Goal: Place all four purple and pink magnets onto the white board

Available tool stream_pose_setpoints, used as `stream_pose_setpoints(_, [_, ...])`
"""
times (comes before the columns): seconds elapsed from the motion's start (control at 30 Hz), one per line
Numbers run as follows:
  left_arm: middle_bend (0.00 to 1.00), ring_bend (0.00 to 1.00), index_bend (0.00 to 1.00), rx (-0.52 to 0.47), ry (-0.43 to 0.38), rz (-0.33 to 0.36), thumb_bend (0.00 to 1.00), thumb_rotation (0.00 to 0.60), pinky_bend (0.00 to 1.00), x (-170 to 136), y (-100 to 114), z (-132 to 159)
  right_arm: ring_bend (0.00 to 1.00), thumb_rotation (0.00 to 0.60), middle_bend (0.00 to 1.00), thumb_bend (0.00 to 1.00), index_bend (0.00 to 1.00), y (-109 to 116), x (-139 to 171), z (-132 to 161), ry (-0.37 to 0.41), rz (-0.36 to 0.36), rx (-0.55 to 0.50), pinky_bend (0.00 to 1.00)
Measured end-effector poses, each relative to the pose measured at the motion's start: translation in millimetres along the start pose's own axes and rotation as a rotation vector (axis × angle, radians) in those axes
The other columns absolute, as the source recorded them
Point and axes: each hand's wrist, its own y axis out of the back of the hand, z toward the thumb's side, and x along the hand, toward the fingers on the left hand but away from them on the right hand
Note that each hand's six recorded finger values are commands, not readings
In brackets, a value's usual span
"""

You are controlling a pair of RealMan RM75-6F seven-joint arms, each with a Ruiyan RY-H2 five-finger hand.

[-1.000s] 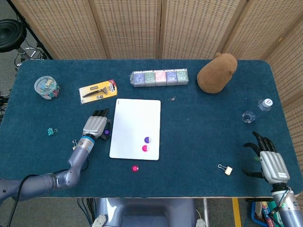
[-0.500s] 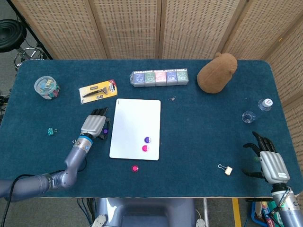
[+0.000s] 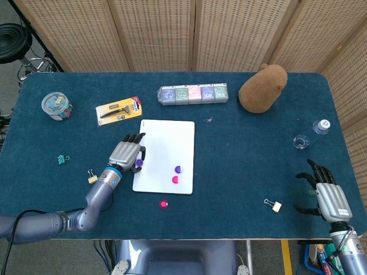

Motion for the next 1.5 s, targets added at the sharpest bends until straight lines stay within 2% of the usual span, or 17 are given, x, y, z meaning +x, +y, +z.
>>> stream_pose_setpoints(0.2, [0.0,0.0,0.63,-0.004,-0.017,-0.027,0.32,0.6,0.0,-0.6,-9.1,12.3,0.0,0.6,0.0,0.0,0.29,0.3,0.3,0.0,0.0,0.003,-0.005,0.0])
stream_pose_setpoints(0.23, [0.0,0.0,0.6,-0.002,-0.019,-0.029,0.32,0.6,0.0,-0.6,-9.4,13.1,0.0,0.6,0.0,0.0,0.29,0.2,0.3,0.2,0.0,0.003,-0.005,0.0])
stream_pose_setpoints(0.37, [0.0,0.0,0.39,0.004,-0.02,-0.024,0.31,0.6,0.0,-0.4,-9.4,14.5,0.0,0.6,0.0,0.0,0.29,0.0,0.4,0.3,0.0,0.003,-0.005,0.0])
stream_pose_setpoints(0.43, [0.0,0.0,0.35,0.007,-0.02,-0.025,0.3,0.6,0.0,-0.9,-9.1,14.3,0.0,0.6,0.0,0.0,0.29,0.4,0.2,0.2,0.0,0.003,-0.005,0.0])
stream_pose_setpoints(0.77, [0.0,0.0,0.29,0.005,-0.052,-0.019,0.3,0.6,0.0,-8.1,-2.6,16.9,0.0,0.6,0.0,0.0,0.29,0.1,-0.1,0.2,-0.001,0.005,-0.005,0.0])
stream_pose_setpoints(1.0, [0.0,0.0,0.24,0.062,-0.171,0.03,0.3,0.6,0.0,-26.6,8.6,26.0,0.0,0.6,0.0,0.0,0.29,-1.1,-0.9,-0.5,-0.005,0.009,-0.002,0.0])
stream_pose_setpoints(1.2, [0.0,0.0,0.23,0.158,-0.299,0.075,0.3,0.6,0.0,-51.6,12.0,32.4,0.0,0.6,0.0,0.0,0.29,-2.3,-1.2,0.5,-0.005,0.01,0.003,0.0])
stream_pose_setpoints(1.37, [0.0,0.0,0.23,0.257,-0.406,0.098,0.3,0.6,0.0,-81.2,0.5,33.4,0.0,0.6,0.0,0.0,0.29,-4.4,-1.0,1.5,-0.006,0.018,0.003,0.0])
stream_pose_setpoints(1.5, [0.0,0.0,0.23,0.298,-0.448,0.088,0.3,0.6,0.0,-101.0,-17.0,26.2,0.0,0.6,0.0,0.0,0.29,-4.9,-0.8,2.0,-0.004,0.02,0.004,0.0])
